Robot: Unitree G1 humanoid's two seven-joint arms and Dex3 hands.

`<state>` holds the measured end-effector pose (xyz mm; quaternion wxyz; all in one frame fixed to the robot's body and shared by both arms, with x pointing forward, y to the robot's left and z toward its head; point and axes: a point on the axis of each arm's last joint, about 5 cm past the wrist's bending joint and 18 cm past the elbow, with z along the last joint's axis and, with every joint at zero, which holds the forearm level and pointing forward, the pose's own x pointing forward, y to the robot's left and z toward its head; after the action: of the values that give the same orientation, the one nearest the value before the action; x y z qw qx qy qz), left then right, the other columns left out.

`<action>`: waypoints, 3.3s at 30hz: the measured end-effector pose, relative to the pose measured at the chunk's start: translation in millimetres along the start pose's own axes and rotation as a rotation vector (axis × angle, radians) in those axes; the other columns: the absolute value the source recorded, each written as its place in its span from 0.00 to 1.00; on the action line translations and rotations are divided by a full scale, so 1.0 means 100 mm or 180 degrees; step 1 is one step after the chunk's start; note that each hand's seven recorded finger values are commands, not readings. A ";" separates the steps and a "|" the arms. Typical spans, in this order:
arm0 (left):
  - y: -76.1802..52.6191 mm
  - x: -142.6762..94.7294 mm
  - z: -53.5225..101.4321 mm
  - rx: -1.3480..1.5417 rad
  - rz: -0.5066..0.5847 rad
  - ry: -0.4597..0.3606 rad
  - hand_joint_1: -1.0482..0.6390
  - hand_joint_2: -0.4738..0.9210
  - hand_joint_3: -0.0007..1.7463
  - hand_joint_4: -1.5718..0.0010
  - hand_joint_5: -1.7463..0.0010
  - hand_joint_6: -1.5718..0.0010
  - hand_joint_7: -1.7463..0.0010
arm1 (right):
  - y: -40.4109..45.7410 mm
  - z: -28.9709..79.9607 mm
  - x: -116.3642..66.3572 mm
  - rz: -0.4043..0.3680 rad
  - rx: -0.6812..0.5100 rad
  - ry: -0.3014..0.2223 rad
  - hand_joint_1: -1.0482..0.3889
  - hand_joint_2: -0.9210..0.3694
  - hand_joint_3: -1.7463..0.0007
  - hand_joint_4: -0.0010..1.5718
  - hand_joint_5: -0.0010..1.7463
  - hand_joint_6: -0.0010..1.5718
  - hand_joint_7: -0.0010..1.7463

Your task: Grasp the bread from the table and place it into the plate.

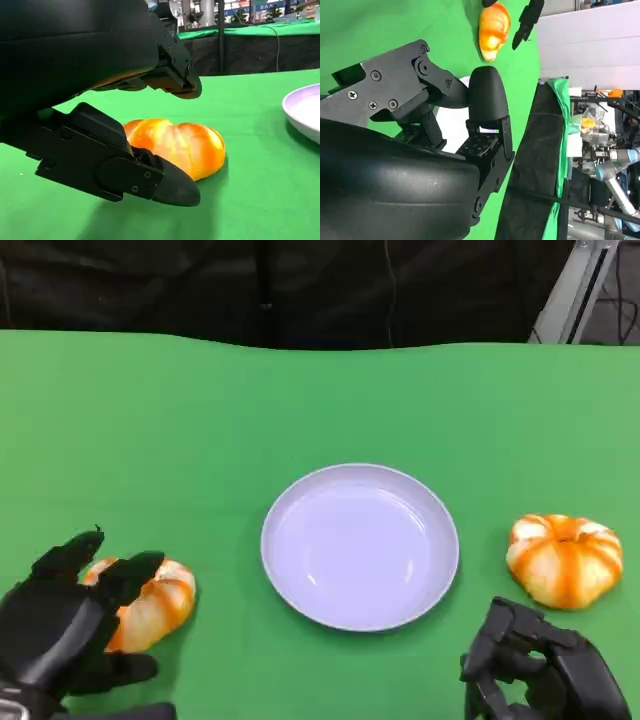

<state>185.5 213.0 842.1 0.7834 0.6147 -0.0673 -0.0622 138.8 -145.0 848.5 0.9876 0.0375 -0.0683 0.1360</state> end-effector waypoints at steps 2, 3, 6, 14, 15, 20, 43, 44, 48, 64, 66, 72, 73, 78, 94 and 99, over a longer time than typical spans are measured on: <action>-0.10 0.04 -0.02 -0.0005 -0.0168 0.0120 0.11 1.00 0.09 0.80 0.98 0.68 1.00 | 0.005 0.00 0.01 0.0011 0.0001 -0.0009 0.64 0.18 0.44 0.49 1.00 0.47 0.86; -0.13 0.05 -0.03 -0.0012 -0.0225 0.0154 0.11 1.00 0.09 0.80 0.98 0.68 1.00 | 0.005 0.00 0.01 0.0009 0.0000 -0.0007 0.64 0.18 0.44 0.49 1.00 0.47 0.87; -0.16 0.10 -0.02 -0.0060 -0.0218 0.0148 0.11 1.00 0.09 0.79 0.99 0.69 1.00 | 0.004 0.00 0.01 0.0006 0.0001 -0.0005 0.64 0.18 0.44 0.49 1.00 0.47 0.87; -0.22 0.17 -0.01 -0.0214 -0.0272 0.0204 0.18 1.00 0.09 0.77 0.98 0.68 1.00 | 0.007 0.00 0.01 0.0004 0.0002 -0.0006 0.64 0.19 0.43 0.49 1.00 0.47 0.87; -0.22 0.17 -0.01 -0.0221 -0.0280 0.0206 0.20 1.00 0.09 0.76 0.98 0.67 0.99 | 0.008 0.00 0.01 0.0005 0.0003 -0.0006 0.64 0.19 0.43 0.49 1.00 0.46 0.87; -0.22 0.17 -0.02 -0.0247 -0.0310 0.0206 0.24 1.00 0.08 0.74 0.98 0.66 0.99 | 0.009 0.00 0.01 0.0007 0.0003 -0.0005 0.63 0.19 0.43 0.49 1.00 0.46 0.87; -0.21 0.14 0.04 -0.0586 0.0432 0.0141 0.57 1.00 0.18 0.45 0.20 0.17 0.84 | 0.007 0.00 0.01 0.0036 0.0010 -0.0006 0.64 0.18 0.43 0.49 1.00 0.46 0.87; -0.21 0.14 0.04 -0.0586 0.0432 0.0141 0.57 0.99 0.20 0.49 0.10 0.32 0.50 | 0.007 0.00 0.01 0.0037 0.0010 -0.0006 0.64 0.18 0.43 0.49 1.00 0.46 0.86; -0.21 0.14 0.04 -0.0570 0.0550 0.0107 0.57 0.96 0.26 0.54 0.00 0.58 0.02 | 0.006 0.00 0.01 0.0035 0.0010 -0.0005 0.64 0.18 0.43 0.49 1.00 0.46 0.86; -0.03 0.20 0.13 -0.0613 0.0897 -0.0205 0.60 0.81 0.43 0.54 0.00 0.61 0.00 | 0.002 0.00 0.00 -0.0008 0.0001 0.0000 0.64 0.18 0.44 0.49 1.00 0.47 0.87; -0.03 0.20 0.13 -0.0613 0.0898 -0.0205 0.60 0.81 0.43 0.54 0.00 0.61 0.00 | 0.003 0.00 0.01 -0.0008 0.0001 0.0000 0.64 0.18 0.44 0.49 1.00 0.47 0.87; 0.02 0.23 0.18 -0.0623 0.0961 -0.0281 0.57 0.77 0.52 0.52 0.00 0.59 0.00 | -0.001 0.00 0.00 -0.0011 -0.0001 0.0003 0.64 0.18 0.44 0.49 1.00 0.47 0.87; 0.08 0.26 0.24 -0.0647 0.1030 -0.0369 0.57 0.76 0.52 0.52 0.00 0.58 0.00 | -0.001 0.00 0.00 -0.0009 -0.0002 0.0002 0.64 0.18 0.44 0.49 1.00 0.47 0.87; 0.23 0.37 0.41 -0.0729 0.1227 -0.0618 0.57 0.76 0.53 0.52 0.00 0.58 0.00 | 0.001 0.00 0.01 -0.0005 -0.0001 0.0000 0.64 0.18 0.44 0.49 1.00 0.47 0.87; 0.30 0.76 0.95 -0.0900 0.1120 -0.1110 0.56 0.73 0.53 0.52 0.00 0.58 0.00 | 0.005 -0.01 0.00 -0.0011 0.0006 0.0011 0.63 0.18 0.45 0.49 1.00 0.47 0.86; 0.18 0.86 1.07 -0.0962 0.0920 -0.1109 0.55 0.75 0.55 0.53 0.00 0.58 0.00 | 0.023 0.01 0.00 -0.0011 0.0005 0.0020 0.63 0.18 0.45 0.49 1.00 0.47 0.87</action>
<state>250.6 99.3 887.0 0.8436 0.4548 -0.2781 -0.0638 138.2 -142.9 849.4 0.9881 0.0378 -0.0650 0.1345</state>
